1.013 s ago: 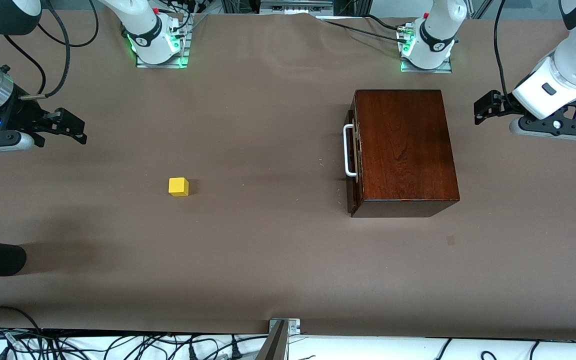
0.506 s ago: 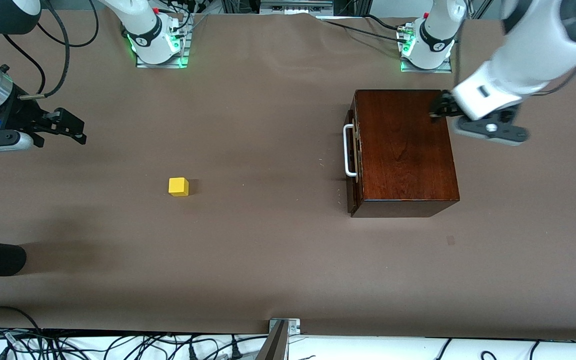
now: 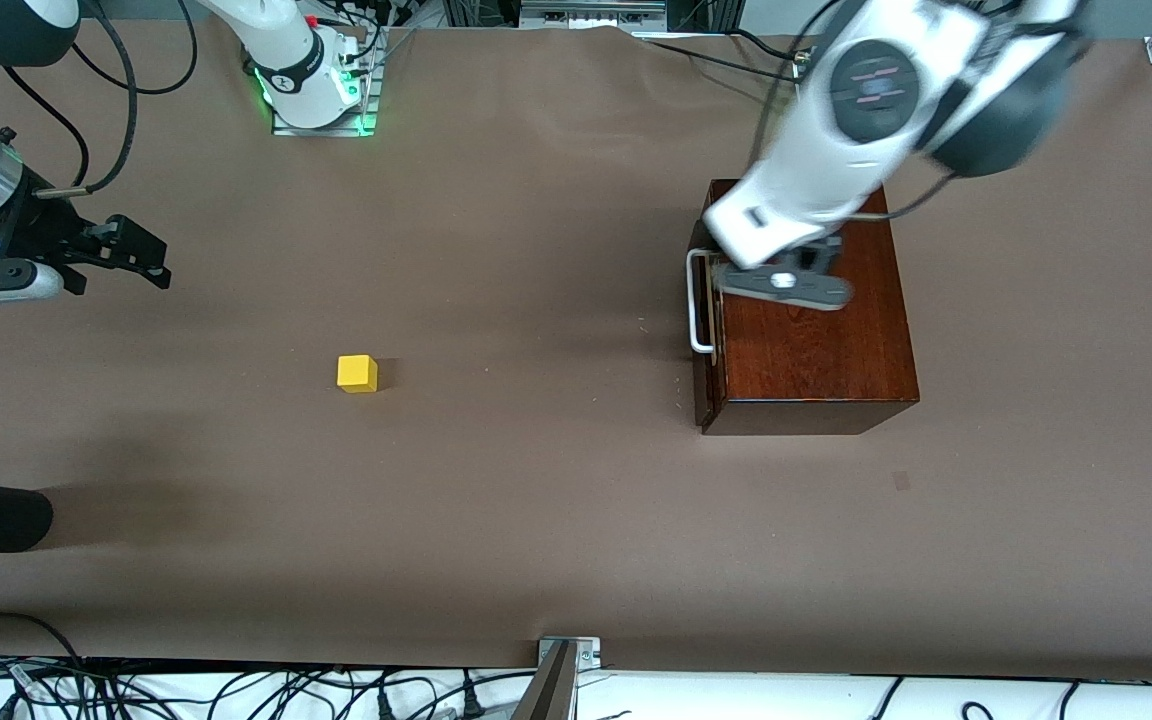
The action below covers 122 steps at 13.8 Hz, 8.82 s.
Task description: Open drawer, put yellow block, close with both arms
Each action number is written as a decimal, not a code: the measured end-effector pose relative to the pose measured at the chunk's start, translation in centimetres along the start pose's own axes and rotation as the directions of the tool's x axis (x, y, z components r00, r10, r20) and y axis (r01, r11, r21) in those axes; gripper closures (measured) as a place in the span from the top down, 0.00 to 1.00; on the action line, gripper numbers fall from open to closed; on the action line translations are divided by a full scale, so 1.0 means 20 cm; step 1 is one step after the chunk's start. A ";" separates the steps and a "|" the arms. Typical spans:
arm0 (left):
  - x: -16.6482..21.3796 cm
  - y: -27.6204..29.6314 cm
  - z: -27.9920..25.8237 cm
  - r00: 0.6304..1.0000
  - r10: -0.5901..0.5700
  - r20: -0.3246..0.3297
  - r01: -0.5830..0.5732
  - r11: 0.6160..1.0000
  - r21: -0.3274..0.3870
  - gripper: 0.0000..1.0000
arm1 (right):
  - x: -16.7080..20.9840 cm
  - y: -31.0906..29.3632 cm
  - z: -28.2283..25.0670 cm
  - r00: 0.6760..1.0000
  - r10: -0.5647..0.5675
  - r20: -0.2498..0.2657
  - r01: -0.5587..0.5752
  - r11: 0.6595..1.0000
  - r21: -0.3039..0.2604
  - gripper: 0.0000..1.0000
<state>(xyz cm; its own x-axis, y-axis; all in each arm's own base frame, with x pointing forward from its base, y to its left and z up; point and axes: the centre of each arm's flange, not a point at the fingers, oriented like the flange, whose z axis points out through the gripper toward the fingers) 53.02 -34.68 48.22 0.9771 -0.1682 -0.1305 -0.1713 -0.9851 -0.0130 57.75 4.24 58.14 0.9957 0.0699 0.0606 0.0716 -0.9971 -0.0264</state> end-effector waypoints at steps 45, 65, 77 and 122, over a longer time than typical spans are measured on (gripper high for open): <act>-0.07 0.57 1.00 0.992 -0.037 -0.118 0.068 0.961 0.270 1.00 | 0.08 -0.10 0.45 0.973 -0.109 0.206 0.112 0.994 0.000 1.00; -0.08 1.03 0.73 0.982 -0.109 -0.157 0.125 0.987 0.101 1.00 | 0.05 -0.41 1.19 0.984 -0.074 0.160 0.076 0.997 -0.008 1.00; 0.10 -0.41 -0.56 0.995 -0.037 -0.088 0.046 0.995 0.093 1.00 | -0.04 -0.53 1.69 0.996 -0.040 0.083 0.040 0.999 0.008 1.00; -0.29 -1.52 -0.52 0.988 -0.091 -0.125 0.100 0.993 0.069 1.00 | -0.61 -3.01 1.24 0.097 -0.995 -0.004 0.995 0.097 -0.039 0.56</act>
<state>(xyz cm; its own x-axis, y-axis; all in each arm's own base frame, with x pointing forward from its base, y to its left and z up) 53.89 -4.18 59.62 0.9967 -0.0807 -0.0036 -0.0806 -0.9922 -0.0949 42.72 64.10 34.27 0.0247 0.9991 0.0356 0.9949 -0.0280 0.0971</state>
